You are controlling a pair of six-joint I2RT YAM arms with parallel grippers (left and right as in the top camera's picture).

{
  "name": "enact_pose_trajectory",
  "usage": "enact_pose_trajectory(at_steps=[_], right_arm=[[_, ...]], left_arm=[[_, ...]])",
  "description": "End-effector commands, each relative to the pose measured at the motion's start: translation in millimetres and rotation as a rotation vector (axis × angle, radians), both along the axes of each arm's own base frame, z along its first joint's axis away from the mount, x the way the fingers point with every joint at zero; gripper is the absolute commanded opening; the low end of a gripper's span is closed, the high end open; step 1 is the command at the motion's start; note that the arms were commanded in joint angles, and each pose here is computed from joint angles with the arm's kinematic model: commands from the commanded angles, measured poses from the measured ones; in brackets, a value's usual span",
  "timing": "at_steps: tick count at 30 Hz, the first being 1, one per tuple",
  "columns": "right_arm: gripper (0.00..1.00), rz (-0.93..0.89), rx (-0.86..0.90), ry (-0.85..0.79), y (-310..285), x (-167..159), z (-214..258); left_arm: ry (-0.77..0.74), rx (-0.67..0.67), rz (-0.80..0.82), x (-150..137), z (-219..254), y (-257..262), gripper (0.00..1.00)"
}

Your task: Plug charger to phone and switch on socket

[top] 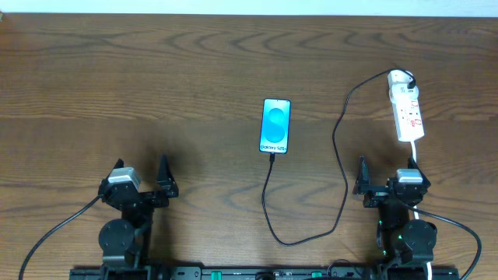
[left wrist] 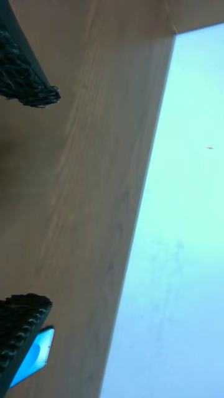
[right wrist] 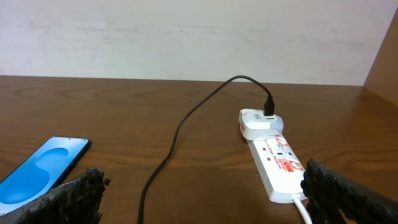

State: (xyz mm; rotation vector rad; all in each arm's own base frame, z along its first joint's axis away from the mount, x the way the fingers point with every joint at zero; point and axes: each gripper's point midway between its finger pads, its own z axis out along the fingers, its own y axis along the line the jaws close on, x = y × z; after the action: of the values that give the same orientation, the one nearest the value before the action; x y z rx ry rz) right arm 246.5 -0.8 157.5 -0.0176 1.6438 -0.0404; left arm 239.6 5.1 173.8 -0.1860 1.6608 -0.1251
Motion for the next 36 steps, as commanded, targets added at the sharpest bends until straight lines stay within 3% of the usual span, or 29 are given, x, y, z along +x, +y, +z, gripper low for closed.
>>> enact_pose_trajectory(at_steps=[1, 12, 20, 36], right_arm=[[0.99, -0.012, -0.009, -0.002, -2, 0, 0], [0.99, -0.012, -0.009, -0.002, -2, 0, 0], [0.99, -0.012, -0.009, -0.002, -2, 0, 0], [0.99, -0.012, -0.009, -0.002, -2, 0, 0]], left_arm=[[-0.031, 0.001, -0.04, 3, -4, -5, 0.98], [0.058, 0.016, 0.1, 3, -37, 23, 0.97], [0.07, 0.166, 0.067, 3, -38, 20, 0.97], [0.072, 0.189, 0.067, 3, -38, 21, 0.97]])
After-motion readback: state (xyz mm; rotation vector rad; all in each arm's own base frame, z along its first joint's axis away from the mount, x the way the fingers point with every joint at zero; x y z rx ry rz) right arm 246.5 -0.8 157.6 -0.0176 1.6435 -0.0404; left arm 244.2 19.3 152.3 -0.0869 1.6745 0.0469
